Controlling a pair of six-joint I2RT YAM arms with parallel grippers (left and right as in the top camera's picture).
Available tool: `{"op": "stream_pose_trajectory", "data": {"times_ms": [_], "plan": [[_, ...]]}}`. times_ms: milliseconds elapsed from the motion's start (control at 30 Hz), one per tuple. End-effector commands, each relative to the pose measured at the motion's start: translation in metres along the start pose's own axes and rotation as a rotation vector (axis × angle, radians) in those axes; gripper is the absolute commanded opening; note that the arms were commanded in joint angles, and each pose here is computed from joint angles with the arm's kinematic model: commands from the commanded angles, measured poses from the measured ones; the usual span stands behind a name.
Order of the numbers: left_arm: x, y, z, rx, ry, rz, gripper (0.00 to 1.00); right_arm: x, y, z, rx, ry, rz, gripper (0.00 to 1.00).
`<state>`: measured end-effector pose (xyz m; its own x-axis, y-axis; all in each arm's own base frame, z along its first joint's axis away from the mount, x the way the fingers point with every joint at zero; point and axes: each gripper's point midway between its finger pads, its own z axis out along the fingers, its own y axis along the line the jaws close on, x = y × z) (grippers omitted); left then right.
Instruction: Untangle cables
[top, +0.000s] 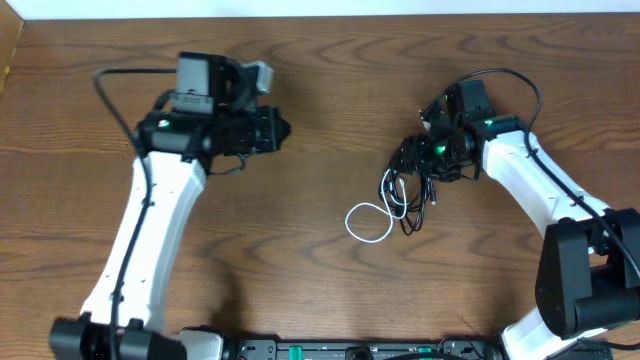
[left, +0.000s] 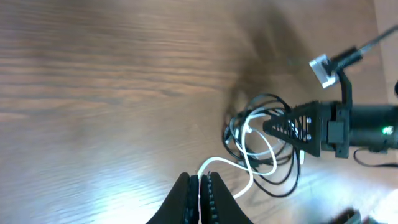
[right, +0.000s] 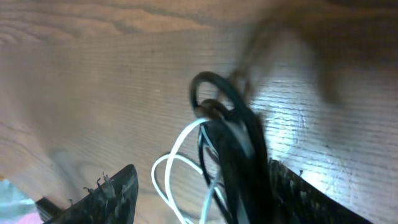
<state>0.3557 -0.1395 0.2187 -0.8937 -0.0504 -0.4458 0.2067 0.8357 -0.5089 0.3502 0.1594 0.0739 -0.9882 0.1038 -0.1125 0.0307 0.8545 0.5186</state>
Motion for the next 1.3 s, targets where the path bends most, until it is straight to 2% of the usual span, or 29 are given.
{"op": "stream_pose_trajectory", "data": {"times_ms": [0,267,400,433,567,733,800,1033,1267], "plan": [[0.002,-0.026,0.012,0.091,0.027,0.088,0.09,-0.021,0.015,-0.023,-0.013,-0.050,-0.012,0.61],[0.014,-0.061,0.051,0.151,0.080,0.187,0.10,-0.049,0.008,-0.075,0.008,-0.148,0.039,0.62],[0.024,-0.074,0.079,0.175,0.124,0.220,0.17,-0.054,-0.020,-0.087,0.059,-0.172,0.108,0.64],[0.027,-0.076,0.086,0.178,0.134,0.226,0.23,-0.055,-0.029,-0.090,0.079,-0.176,0.126,0.65],[0.036,-0.084,0.118,0.199,0.168,0.259,0.34,-0.055,-0.056,-0.100,0.142,-0.185,0.163,0.67],[0.054,-0.089,0.162,0.216,0.219,0.290,0.42,-0.051,-0.074,-0.106,0.191,-0.179,0.183,0.68],[0.062,-0.086,0.176,0.201,0.241,0.290,0.43,-0.049,-0.075,-0.106,0.197,-0.173,0.180,0.68],[0.074,-0.048,0.211,0.004,0.264,0.198,0.43,-0.046,-0.076,-0.106,0.204,-0.159,0.172,0.68],[0.088,-0.039,0.227,-0.013,0.308,0.182,0.43,-0.045,-0.076,-0.106,0.205,-0.155,0.167,0.68]]}}
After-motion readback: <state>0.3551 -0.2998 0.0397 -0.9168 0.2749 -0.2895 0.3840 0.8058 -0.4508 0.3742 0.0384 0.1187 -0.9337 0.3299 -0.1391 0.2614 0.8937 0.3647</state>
